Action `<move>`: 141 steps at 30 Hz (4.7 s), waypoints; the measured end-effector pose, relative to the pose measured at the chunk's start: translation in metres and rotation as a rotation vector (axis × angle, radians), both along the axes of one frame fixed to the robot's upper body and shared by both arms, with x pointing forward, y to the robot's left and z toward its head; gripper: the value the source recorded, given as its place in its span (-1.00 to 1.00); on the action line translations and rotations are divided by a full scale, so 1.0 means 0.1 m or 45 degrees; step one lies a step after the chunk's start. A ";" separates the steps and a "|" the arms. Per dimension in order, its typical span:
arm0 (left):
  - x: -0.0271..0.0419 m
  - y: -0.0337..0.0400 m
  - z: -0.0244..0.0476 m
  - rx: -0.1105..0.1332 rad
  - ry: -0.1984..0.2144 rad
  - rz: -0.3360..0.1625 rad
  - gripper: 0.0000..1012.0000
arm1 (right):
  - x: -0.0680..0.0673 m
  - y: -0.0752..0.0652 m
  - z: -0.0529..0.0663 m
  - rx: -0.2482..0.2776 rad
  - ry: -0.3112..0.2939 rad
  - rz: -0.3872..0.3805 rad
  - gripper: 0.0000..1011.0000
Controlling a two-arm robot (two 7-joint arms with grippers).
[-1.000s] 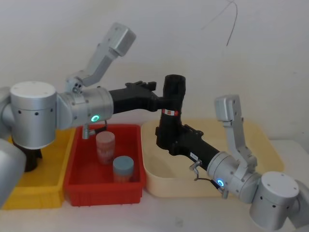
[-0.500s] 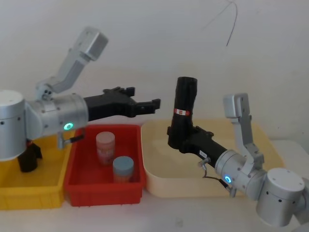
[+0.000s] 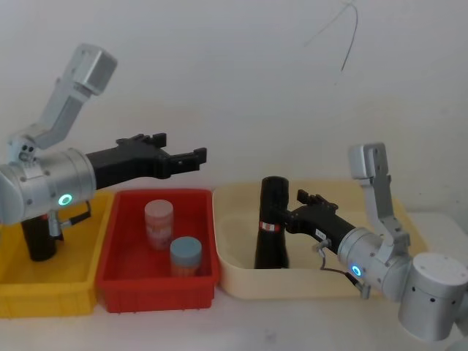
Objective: Pick up the garbage bag with the one hand and transfer it to the other hand.
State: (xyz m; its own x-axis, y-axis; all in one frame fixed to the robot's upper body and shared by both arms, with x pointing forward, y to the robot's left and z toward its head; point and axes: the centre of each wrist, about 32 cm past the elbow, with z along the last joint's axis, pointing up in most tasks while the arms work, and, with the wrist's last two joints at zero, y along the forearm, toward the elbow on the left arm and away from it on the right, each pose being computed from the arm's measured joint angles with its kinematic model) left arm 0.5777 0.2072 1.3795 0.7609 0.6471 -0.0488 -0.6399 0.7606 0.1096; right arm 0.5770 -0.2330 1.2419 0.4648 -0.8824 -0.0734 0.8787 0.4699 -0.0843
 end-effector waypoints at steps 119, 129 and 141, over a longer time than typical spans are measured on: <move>-0.094 0.156 -0.018 -0.015 0.003 0.068 0.98 | 0.13 1.39 0.11 -0.428 0.099 0.323 0.98; -0.094 0.156 -0.018 -0.015 0.003 0.068 0.98 | 0.20 1.35 0.09 -0.440 0.111 0.306 0.98; -0.094 0.156 -0.019 -0.015 0.003 0.068 0.98 | 0.20 1.29 0.12 -0.472 0.146 0.330 0.98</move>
State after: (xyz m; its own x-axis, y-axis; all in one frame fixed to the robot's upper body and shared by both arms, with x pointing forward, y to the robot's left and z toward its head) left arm 0.5682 0.2228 1.3777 0.7250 0.6862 -0.0585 -0.6794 0.7266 0.1023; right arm 0.5975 -0.1035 1.2536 0.6807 -0.7147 0.1610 0.7115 0.5926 -0.3776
